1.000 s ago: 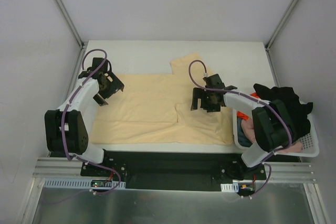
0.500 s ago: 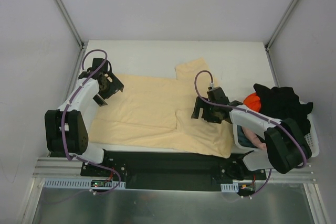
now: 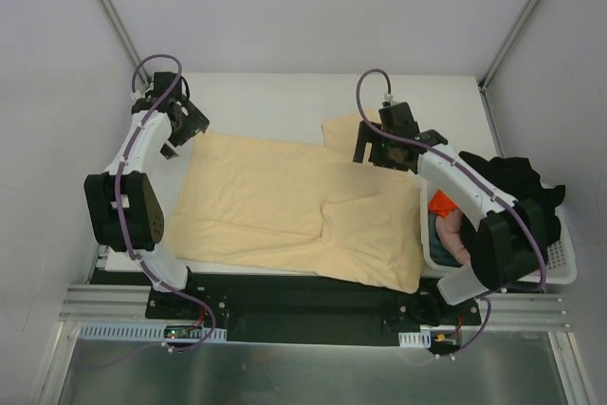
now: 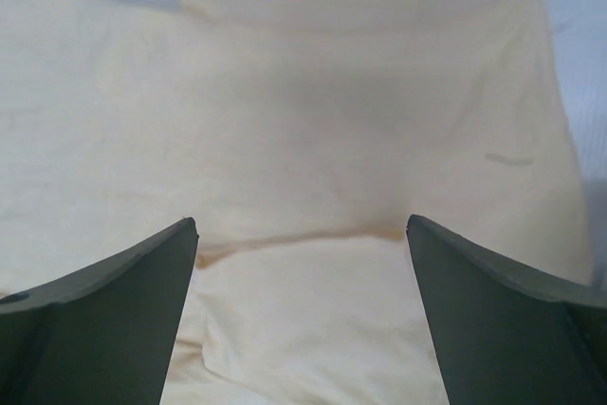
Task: Fold and stack the t-shirts
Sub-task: Fold the flattened tshirt in 1/3 of the way, then grap the side of the flattened tshirt furthest away from the robot with both arms
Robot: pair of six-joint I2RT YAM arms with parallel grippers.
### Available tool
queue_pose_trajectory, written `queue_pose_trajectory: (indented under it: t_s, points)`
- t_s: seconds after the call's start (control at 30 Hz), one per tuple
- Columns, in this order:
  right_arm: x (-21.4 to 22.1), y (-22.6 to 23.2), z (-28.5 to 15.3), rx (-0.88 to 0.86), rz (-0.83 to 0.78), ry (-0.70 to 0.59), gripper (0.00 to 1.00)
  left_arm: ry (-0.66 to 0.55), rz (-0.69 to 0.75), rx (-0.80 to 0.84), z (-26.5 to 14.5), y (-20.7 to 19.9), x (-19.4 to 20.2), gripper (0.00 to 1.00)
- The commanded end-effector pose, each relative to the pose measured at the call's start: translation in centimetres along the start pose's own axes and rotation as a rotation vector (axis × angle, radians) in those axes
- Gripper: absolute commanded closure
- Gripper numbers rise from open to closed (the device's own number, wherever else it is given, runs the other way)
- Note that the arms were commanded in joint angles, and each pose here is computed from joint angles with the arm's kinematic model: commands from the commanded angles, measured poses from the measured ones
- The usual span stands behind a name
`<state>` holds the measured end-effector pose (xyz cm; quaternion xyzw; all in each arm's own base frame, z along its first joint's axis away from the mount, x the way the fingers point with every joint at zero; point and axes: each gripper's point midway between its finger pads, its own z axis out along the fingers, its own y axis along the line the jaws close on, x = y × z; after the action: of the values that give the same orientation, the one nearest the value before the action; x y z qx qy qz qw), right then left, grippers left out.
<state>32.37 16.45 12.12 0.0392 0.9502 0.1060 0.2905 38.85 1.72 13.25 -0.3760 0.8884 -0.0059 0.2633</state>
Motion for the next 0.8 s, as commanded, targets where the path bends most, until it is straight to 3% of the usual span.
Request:
queue_pose_trajectory:
  t_s: [0.0, 0.1, 0.2, 0.27, 0.3, 0.33, 0.43, 0.63, 0.77]
  points:
    - [-7.2, 0.0, 1.2, 0.017, -0.041, -0.094, 0.03, -0.019, 0.053, -0.046, 1.8, -1.0, -2.6, 0.01]
    - [-11.6, 1.1, 3.3, -0.009, -0.098, -0.133, 0.03, -0.006, 0.083, -0.057, 3.8, -2.1, -3.8, 0.01]
    - [-12.8, 0.7, 7.2, -0.008, -0.104, -0.08, 0.03, 0.005, 0.078, -0.089, 5.6, -1.9, -5.3, 0.01]
    - [-16.0, 0.9, 7.7, -0.003, -0.098, -0.11, 0.03, 0.01, 0.073, -0.079, 6.6, -2.4, -6.2, 0.01]
    - [-15.6, 0.4, 10.1, 0.014, -0.097, -0.073, 0.03, 0.014, 0.084, -0.074, 6.8, -2.6, -6.3, 0.01]
    - [-18.2, 1.0, 9.9, 0.002, -0.092, -0.123, 0.03, 0.006, 0.099, -0.056, 6.8, -3.2, -6.9, 0.01]
    - [-18.8, 0.3, 13.6, -0.033, -0.111, -0.084, 0.03, 0.001, 0.116, -0.078, 7.8, -3.3, -7.4, 0.01]
    - [-23.9, -0.6, 18.2, -0.104, 0.006, -0.221, 0.03, 0.042, 0.119, -0.086, 10.5, -3.7, -6.9, 0.01]
    - [-24.0, -1.3, 20.6, -0.099, 0.037, -0.232, 0.03, 0.061, 0.109, -0.087, 12.0, -3.9, -6.5, 0.01]
